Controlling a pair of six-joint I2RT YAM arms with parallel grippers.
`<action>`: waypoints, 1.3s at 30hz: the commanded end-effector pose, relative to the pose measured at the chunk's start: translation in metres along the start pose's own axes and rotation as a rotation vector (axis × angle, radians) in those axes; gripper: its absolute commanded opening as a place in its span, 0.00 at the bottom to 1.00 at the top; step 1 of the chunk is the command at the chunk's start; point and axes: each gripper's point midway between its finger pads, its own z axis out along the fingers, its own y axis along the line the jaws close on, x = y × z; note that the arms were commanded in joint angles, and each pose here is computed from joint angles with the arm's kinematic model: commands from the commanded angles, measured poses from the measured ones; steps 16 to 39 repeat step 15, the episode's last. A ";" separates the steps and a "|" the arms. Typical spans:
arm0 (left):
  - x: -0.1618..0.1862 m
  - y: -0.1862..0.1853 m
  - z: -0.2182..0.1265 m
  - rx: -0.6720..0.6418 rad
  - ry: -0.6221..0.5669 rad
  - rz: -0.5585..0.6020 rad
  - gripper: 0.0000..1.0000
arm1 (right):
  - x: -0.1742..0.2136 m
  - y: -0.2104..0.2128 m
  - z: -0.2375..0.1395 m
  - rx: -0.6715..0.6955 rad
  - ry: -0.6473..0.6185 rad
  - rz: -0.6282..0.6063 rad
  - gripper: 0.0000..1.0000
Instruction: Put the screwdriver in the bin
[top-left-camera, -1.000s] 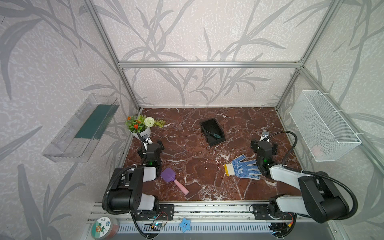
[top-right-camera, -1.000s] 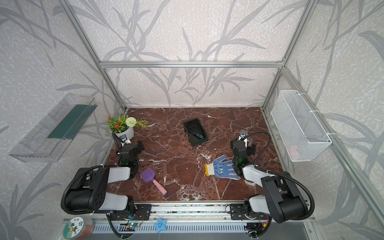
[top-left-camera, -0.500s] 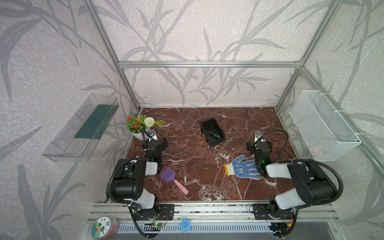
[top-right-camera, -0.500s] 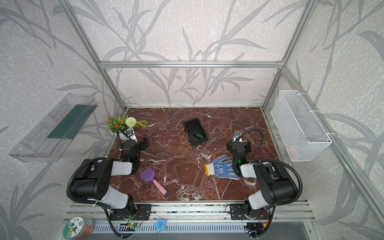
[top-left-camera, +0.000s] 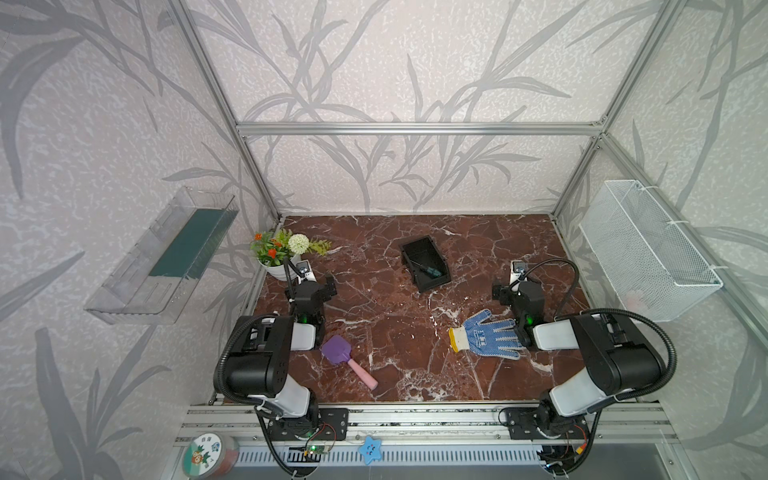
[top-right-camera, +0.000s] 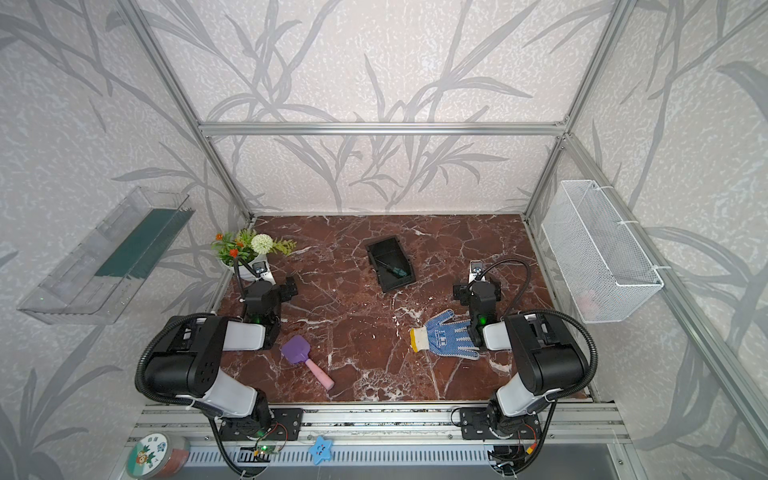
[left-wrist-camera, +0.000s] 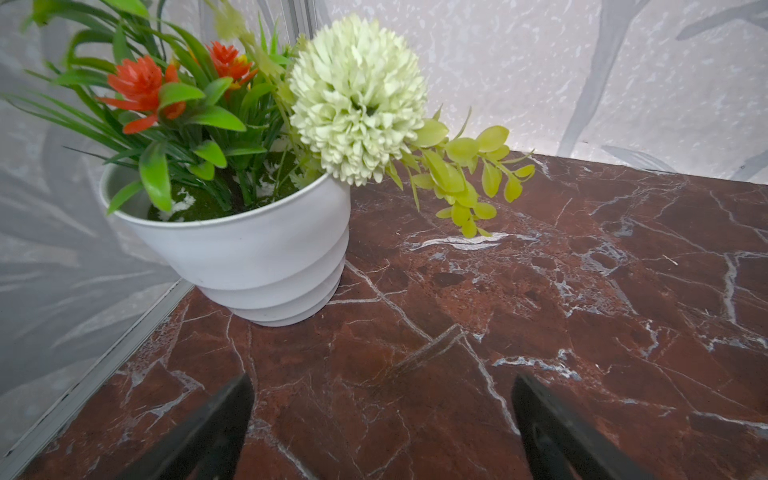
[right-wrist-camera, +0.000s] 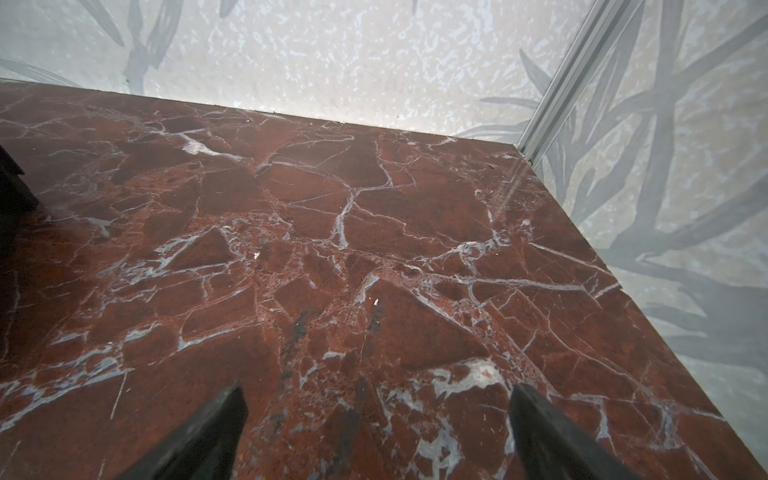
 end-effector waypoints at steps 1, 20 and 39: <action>-0.001 0.002 0.000 -0.011 -0.011 0.011 0.99 | -0.007 0.002 0.000 -0.009 -0.029 0.003 0.99; -0.001 0.003 0.000 -0.012 -0.010 0.011 0.99 | -0.006 0.004 0.001 -0.055 -0.028 0.017 0.99; -0.001 0.003 0.000 -0.012 -0.010 0.011 0.99 | -0.006 0.004 0.001 -0.055 -0.028 0.017 0.99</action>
